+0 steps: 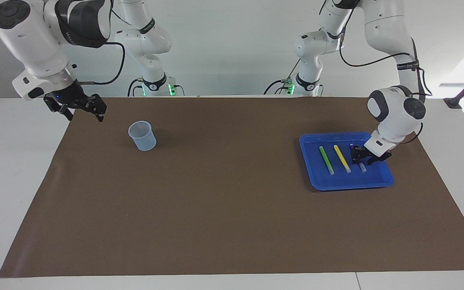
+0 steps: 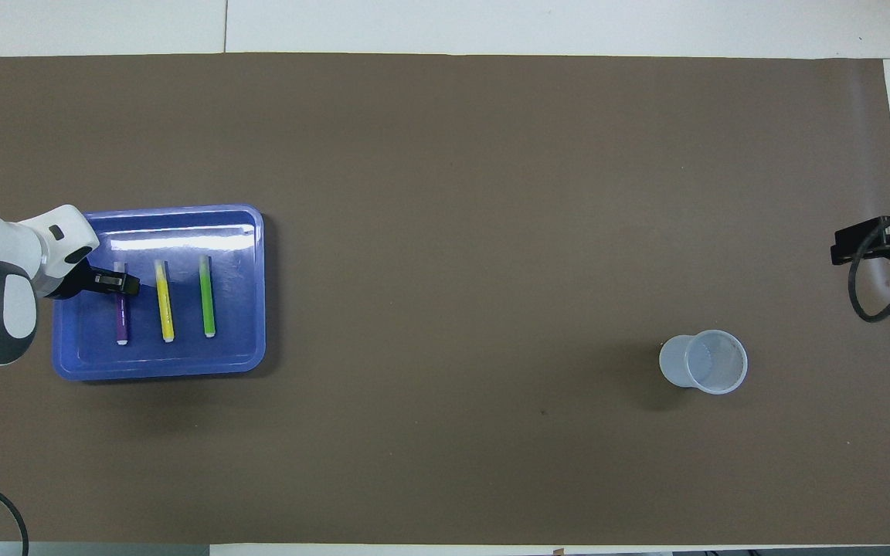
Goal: Transfer and insert pens with both arms
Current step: 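Lower the left gripper onto the purple pen in the tray, then grasp and lift the purple pen out with the left gripper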
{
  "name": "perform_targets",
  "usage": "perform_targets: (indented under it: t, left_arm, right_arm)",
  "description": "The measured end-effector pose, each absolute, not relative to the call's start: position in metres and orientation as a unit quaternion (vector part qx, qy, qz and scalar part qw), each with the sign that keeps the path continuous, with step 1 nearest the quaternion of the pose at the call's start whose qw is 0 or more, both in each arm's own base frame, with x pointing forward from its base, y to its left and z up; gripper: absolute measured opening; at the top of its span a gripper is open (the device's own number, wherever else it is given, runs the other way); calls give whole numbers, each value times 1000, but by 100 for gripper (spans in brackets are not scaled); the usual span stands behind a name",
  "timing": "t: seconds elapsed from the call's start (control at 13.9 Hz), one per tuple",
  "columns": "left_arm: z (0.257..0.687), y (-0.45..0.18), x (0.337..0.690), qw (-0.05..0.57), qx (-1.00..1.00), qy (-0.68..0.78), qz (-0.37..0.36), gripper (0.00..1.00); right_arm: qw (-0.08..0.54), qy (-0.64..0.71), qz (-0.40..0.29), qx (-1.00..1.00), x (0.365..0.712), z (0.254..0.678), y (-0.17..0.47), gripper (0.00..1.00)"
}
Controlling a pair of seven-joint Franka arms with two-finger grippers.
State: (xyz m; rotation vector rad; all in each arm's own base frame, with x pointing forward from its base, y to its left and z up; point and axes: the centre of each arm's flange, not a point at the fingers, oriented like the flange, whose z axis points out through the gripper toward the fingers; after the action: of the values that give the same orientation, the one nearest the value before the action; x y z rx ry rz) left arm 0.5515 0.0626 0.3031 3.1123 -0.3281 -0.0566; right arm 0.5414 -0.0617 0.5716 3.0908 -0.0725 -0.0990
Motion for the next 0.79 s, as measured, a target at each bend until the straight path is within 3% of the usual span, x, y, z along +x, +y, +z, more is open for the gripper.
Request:
perform_targets:
  t: [0.07,0.29,0.36,0.79]
  left_arm:
    - [303,63,551,6,994,-105,-18,56]
    - [303,63,551,6,994,-105,-18,21]
    - [303,63,551,6,994,-105,-18,17]
    - [303,63,552,6,994,-104,-17,17]
  right_arm:
    - [24,-23,-32,999,541,572,-62,100]
    - [24,-23,-32,999,541,572,-62,100]
    - [24,-23,-32,999,541,572,-62,100]
    - [24,-23,-32,999,541,572,-62,100]
